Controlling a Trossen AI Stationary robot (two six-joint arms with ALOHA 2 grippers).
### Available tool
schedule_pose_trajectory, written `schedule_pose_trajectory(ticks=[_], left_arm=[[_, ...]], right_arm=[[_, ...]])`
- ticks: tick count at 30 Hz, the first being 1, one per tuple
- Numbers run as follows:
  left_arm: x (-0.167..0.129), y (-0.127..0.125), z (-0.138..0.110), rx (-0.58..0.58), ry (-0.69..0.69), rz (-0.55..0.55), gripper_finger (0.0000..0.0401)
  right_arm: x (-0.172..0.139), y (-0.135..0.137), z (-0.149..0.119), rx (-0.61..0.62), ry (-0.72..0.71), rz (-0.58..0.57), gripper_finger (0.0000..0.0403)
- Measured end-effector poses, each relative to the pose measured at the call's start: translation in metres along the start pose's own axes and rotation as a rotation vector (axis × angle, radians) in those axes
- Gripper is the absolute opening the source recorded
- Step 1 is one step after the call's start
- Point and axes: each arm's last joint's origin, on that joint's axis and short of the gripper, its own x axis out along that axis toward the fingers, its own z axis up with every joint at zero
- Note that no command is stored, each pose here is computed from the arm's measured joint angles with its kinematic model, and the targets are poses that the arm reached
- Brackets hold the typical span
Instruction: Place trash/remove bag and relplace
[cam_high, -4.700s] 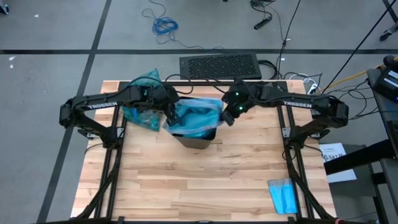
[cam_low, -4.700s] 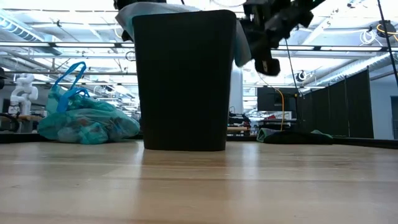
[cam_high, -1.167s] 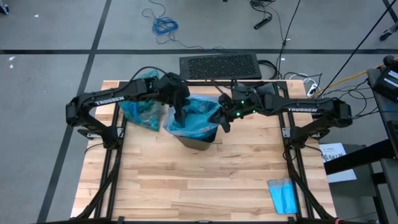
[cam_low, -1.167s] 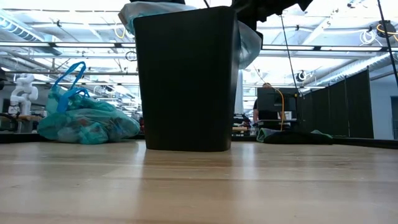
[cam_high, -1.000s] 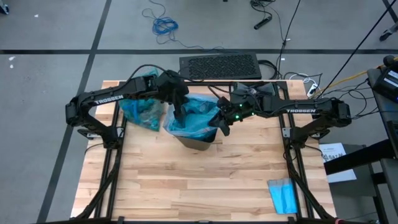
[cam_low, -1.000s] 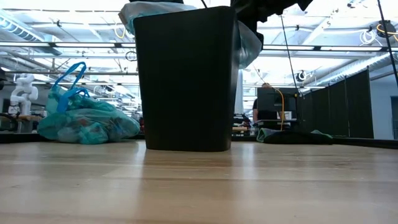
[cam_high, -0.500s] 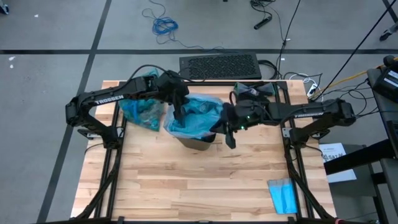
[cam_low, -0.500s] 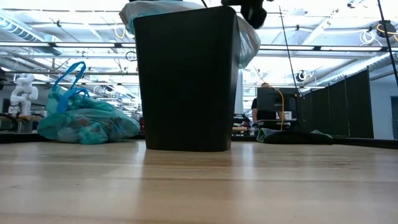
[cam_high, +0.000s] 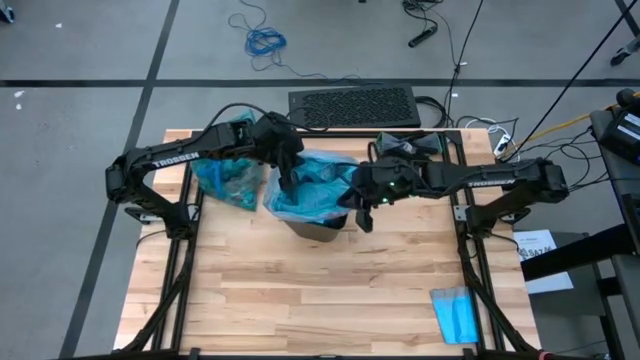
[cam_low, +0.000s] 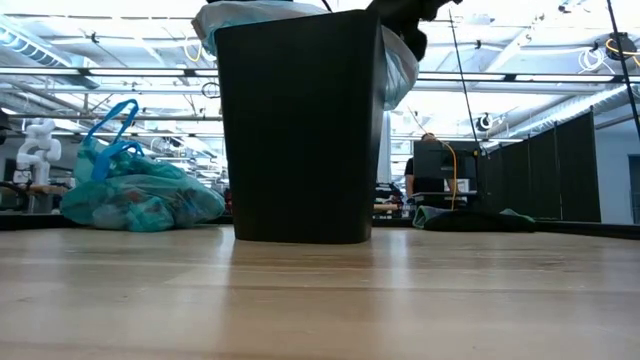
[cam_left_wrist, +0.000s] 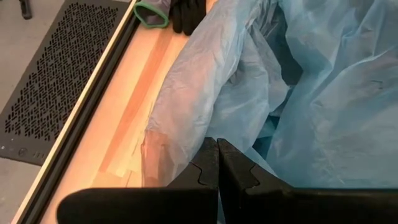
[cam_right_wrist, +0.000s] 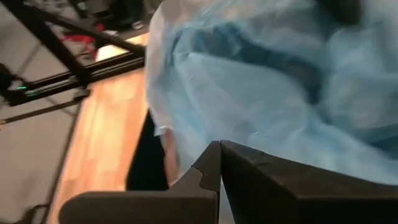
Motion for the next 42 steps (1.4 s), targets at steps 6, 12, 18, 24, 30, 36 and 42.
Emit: schedule_pose_trajectory(ticks=[6,12,18,24,30,36,42], left_arm=[[0.000,0.000,0.000,-0.001,0.000,0.000,0.0000],[0.000,0.003,-0.001,-0.009,0.003,0.006,0.0000],[0.000,0.006,-0.001,-0.017,0.005,0.012,0.0000],[0.000,0.005,-0.002,-0.018,0.020,0.011,0.0000],[0.000,0.005,-0.004,-0.020,0.037,0.010,0.0000],[0.000,0.005,-0.004,-0.019,0.037,0.009,0.0000],[0.000,0.005,-0.005,-0.018,0.046,0.008,0.0000]], right_arm=[[0.018,0.001,-0.005,0.047,0.057,0.127,0.0000],[0.011,0.017,0.000,0.034,0.099,0.201,0.0000],[0.007,0.027,-0.004,0.021,0.167,0.206,0.0000],[0.007,0.035,-0.004,0.001,0.122,0.168,0.0000],[0.003,0.029,0.017,-0.037,0.024,0.037,0.0000],[0.037,0.006,0.016,0.014,0.102,0.044,0.0000],[0.045,0.019,0.017,0.003,0.141,0.121,0.0000]])
